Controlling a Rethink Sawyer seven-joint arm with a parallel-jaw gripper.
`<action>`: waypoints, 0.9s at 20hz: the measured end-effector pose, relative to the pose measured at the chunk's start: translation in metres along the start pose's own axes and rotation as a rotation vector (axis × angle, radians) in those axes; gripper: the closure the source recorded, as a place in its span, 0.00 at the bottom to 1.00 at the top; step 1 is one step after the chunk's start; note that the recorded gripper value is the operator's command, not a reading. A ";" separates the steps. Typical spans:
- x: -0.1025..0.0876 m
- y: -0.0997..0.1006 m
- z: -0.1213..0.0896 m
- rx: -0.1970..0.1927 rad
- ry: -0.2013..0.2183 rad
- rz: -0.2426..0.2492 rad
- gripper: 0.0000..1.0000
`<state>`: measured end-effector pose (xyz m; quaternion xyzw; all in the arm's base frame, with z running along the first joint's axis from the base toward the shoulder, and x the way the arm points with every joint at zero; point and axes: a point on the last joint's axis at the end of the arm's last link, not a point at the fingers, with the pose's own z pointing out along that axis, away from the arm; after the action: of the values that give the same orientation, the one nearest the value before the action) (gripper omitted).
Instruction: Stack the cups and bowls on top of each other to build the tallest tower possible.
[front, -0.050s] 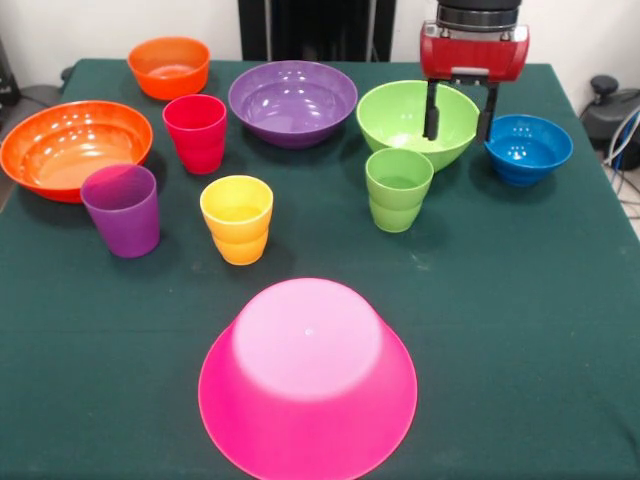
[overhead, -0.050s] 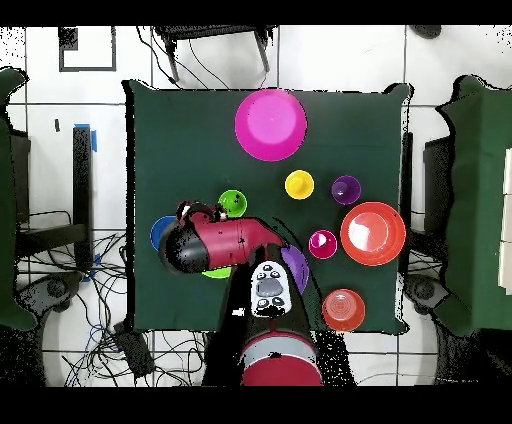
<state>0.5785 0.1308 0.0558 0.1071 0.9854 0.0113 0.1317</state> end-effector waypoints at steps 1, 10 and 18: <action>0.001 0.000 0.000 0.003 0.001 -0.002 0.00; 0.002 -0.042 0.006 0.042 0.017 0.057 0.00; 0.014 -0.084 0.020 0.082 0.030 0.110 0.00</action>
<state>0.5527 0.0517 0.0281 0.1661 0.9796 -0.0202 0.1115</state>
